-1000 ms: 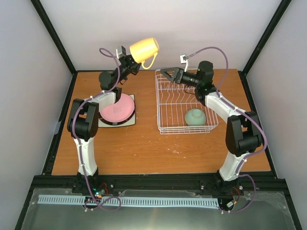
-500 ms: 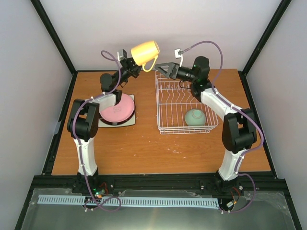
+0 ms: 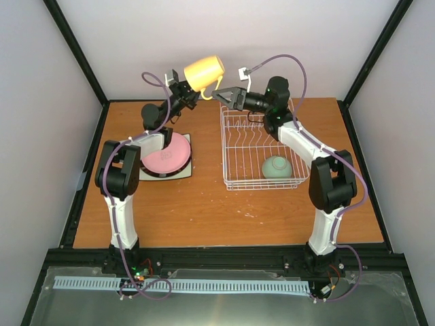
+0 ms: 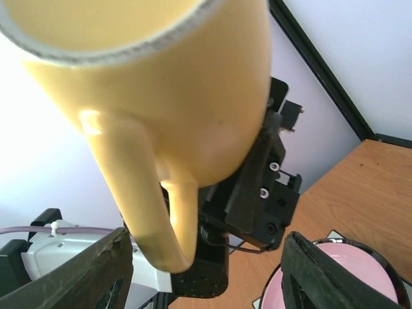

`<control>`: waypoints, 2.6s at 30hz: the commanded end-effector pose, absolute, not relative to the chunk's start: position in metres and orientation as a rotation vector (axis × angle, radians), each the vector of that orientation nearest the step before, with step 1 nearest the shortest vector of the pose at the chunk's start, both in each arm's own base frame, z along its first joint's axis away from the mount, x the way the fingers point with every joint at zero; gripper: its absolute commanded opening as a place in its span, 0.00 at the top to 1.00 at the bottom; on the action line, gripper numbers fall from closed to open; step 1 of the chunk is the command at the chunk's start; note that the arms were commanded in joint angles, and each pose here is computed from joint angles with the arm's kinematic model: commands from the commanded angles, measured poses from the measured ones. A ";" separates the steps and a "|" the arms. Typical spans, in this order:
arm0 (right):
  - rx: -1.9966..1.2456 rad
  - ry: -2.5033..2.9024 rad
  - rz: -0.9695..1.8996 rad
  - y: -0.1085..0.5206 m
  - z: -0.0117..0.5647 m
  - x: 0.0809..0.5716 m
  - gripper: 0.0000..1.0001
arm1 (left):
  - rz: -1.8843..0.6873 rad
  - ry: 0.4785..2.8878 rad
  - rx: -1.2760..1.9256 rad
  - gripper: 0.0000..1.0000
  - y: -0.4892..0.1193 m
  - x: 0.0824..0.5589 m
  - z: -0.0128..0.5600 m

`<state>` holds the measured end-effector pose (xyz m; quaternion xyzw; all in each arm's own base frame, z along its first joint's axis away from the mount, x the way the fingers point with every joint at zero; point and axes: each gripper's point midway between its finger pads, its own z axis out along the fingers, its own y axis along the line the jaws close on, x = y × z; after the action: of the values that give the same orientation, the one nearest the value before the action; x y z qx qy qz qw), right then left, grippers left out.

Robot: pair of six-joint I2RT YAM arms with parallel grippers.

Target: Load the mixed dishes into the dish rack

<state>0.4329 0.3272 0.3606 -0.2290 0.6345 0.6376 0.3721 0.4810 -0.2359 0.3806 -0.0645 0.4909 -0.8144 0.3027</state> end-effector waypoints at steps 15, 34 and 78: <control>-0.646 1.610 1.632 0.337 0.370 0.429 0.60 | -2.144 1.261 -0.059 0.97 -0.241 0.457 0.407; -0.669 1.622 1.632 0.340 0.368 0.427 0.97 | -2.141 1.301 -0.035 0.80 -0.248 0.456 0.407; -0.358 1.780 1.224 0.221 0.371 0.458 0.97 | -1.315 1.754 0.464 0.51 -0.226 0.484 0.397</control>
<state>0.4725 0.2303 0.3240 -0.1096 0.7532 0.5129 0.3971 0.4854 -0.2370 0.3850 0.1710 0.6982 -0.5647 0.4054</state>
